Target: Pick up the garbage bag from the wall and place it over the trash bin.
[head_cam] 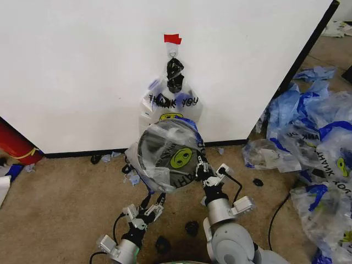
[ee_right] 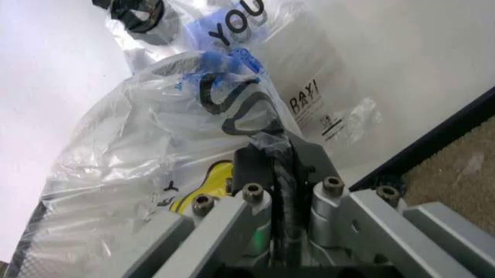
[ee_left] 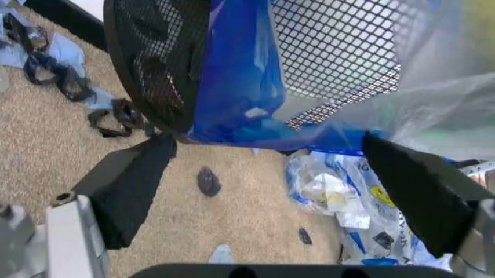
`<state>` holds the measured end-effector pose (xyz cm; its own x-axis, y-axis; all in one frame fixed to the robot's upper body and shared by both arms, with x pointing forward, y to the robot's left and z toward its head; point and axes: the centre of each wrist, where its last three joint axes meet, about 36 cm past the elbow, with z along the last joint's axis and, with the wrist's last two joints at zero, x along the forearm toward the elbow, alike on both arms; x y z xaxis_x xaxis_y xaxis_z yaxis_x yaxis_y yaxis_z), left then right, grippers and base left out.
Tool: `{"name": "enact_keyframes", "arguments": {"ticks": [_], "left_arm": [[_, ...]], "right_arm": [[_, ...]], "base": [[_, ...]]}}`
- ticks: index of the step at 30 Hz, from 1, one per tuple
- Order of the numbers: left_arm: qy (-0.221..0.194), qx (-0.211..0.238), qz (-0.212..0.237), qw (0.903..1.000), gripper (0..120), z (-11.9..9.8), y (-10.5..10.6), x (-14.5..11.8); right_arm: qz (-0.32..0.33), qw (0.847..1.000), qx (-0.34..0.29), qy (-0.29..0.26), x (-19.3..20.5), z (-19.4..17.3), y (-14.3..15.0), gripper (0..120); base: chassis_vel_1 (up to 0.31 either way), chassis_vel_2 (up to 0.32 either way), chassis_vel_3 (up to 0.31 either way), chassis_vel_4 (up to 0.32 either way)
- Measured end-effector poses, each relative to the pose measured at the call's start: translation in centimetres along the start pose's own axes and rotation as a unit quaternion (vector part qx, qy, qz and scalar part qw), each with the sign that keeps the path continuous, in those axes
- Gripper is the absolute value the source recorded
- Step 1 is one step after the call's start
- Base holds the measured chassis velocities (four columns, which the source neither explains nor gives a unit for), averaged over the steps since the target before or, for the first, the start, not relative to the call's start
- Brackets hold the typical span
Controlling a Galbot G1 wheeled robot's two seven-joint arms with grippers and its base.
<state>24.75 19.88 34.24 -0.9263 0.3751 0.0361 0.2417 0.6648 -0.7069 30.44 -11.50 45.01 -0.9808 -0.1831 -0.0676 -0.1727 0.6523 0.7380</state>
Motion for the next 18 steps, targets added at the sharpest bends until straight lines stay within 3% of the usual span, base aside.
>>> {"name": "enact_keyframes", "arguments": {"ticks": [8,18], "left_arm": [[0.0,-0.006,0.003,1.0,79,-0.03,0.21,-0.07],[-0.003,-0.009,0.004,1.0,39,0.21,0.41,-0.13]], "right_arm": [[0.001,1.0,0.0,-0.001,0.22,0.05,-0.05,1],[0.0,1.0,0.003,-0.004,0.29,0.01,-0.12,1]], "base": [[0.0,0.0,0.0,0.0],[0.0,0.0,0.0,0.0]]}}
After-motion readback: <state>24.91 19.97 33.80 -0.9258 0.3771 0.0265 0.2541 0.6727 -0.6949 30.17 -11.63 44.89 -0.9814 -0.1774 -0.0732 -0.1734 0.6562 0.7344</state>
